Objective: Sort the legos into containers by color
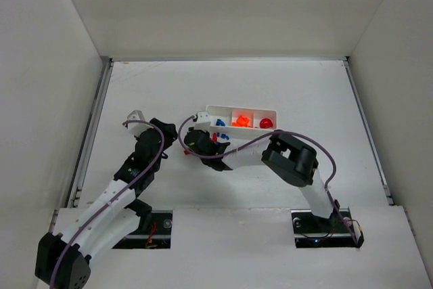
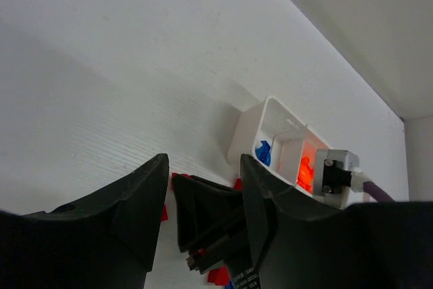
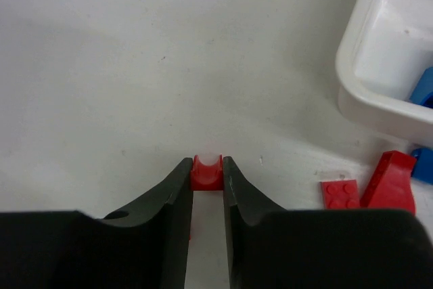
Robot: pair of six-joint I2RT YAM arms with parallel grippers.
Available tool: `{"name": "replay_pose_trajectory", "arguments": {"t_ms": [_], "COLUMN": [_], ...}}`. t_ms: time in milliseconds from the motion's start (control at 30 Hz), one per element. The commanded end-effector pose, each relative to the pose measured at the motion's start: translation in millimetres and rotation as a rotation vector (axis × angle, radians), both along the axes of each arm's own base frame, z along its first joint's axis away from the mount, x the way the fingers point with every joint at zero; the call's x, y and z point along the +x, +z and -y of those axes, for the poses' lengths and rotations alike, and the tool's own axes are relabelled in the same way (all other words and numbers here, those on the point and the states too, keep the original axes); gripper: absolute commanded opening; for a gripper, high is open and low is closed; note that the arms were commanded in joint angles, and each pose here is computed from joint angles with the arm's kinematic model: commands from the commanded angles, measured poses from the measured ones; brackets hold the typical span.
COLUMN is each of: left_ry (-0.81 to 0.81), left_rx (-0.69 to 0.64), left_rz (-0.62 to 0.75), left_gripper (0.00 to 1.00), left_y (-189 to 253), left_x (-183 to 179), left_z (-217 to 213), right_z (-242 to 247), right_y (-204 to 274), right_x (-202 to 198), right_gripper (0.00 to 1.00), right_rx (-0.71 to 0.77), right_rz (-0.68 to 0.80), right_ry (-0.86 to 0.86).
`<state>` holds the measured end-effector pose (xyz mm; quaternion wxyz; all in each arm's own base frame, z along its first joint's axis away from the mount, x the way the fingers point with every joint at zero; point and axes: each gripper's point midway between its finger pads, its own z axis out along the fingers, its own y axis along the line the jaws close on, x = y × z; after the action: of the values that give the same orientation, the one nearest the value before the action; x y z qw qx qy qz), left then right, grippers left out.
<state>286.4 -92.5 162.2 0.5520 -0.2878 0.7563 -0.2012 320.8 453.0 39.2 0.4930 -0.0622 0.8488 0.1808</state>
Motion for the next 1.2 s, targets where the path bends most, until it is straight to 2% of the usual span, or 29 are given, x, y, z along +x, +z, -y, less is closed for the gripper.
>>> {"name": "replay_pose_trajectory", "arguments": {"t_ms": [0, 233, 400, 600, 767, 1033, 1100, 1167], "left_ry": [0.053, 0.013, -0.14, -0.383, -0.515, -0.591, -0.613, -0.636], "left_rx": [0.049, 0.089, 0.13, 0.3, 0.431, 0.56, 0.587, 0.612], "left_rz": [-0.057, -0.101, -0.095, -0.096, -0.126, -0.178, -0.186, -0.186], "left_gripper": [0.44, 0.43, 0.4, 0.38, 0.38, 0.38, 0.38, 0.37], "left_y": [-21.9, -43.6, -42.6, -49.2, -65.7, -93.4, -98.8, -102.0], "left_x": [-9.6, -18.4, -20.7, -40.5, -54.2, -56.7, -59.9, -64.0], "left_z": [-15.7, -7.9, 46.8, 125.0, 162.0, 183.5, 188.9, 193.9], "right_z": [0.2, 38.7, 110.1, 210.1, 266.3, 283.0, 281.8, 282.0], "right_y": [17.9, 106.8, 143.1, 135.2, 122.4, 102.0, 98.8, 97.4], "right_x": [9.7, 2.5, -0.6, 15.9, 31.7, 53.3, 55.9, 56.6], "right_gripper": [0.22, 0.18, 0.19, 0.2, 0.21, 0.24, 0.29, 0.41], "right_rx": [0.03, 0.139, 0.179, 0.175, 0.174, 0.14, 0.128, 0.122], "right_rz": [0.034, 0.161, 0.216, 0.208, 0.185, 0.134, 0.129, 0.13], "right_ry": [-0.042, -0.09, -0.166, -0.311, -0.394, -0.408, -0.407, -0.414]}}
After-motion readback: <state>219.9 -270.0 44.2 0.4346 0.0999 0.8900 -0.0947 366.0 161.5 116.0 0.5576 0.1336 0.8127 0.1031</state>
